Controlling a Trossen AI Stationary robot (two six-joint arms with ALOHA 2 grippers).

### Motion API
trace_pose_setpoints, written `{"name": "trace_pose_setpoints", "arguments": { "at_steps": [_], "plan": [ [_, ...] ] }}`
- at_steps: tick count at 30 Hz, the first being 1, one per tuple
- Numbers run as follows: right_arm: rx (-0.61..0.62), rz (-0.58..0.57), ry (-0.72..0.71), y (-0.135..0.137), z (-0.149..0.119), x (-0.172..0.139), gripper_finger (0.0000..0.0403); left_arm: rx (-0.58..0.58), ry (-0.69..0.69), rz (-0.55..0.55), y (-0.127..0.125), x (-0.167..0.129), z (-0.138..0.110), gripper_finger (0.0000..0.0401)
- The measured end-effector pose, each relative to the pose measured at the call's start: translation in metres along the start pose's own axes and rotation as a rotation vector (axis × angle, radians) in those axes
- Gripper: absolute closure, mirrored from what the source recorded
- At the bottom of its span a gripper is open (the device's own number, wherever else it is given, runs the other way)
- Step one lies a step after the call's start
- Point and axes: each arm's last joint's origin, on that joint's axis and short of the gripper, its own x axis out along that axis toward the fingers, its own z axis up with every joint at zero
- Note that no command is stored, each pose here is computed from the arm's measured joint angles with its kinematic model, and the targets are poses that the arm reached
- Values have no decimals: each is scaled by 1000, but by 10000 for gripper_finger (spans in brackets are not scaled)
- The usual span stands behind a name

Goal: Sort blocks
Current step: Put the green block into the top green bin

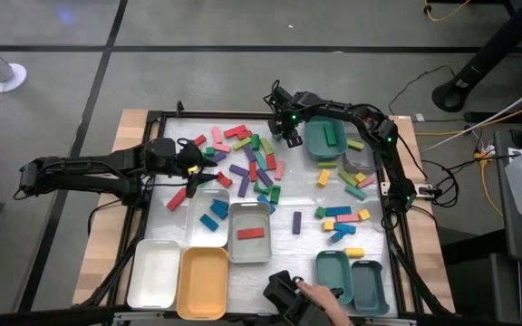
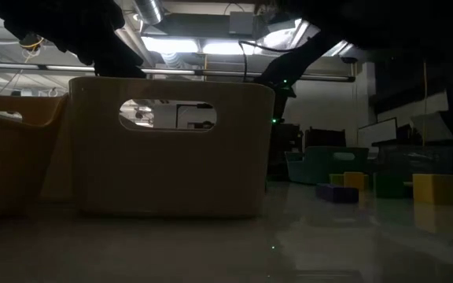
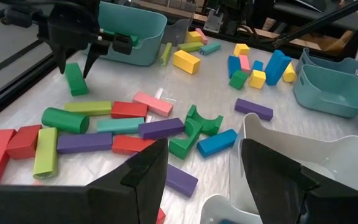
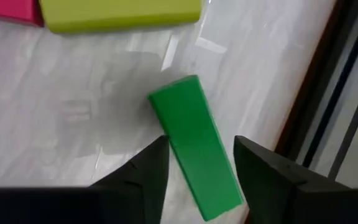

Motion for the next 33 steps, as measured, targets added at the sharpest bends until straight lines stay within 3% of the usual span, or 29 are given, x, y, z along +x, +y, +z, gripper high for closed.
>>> {"name": "trace_pose_setpoints", "arguments": {
  "at_steps": [7, 24, 33],
  "plan": [
    [6, -11, 56, 0, -3, 19, 261, -2, 2, 0, 0, 0, 0, 207],
    [76, -79, 77, -3, 0, 23, 260, 4, 4, 1, 0, 1, 0, 207],
    [53, -137, 124, 2, 10, 25, 260, 4, 5, 1, 0, 1, 0, 207]
  ]
}}
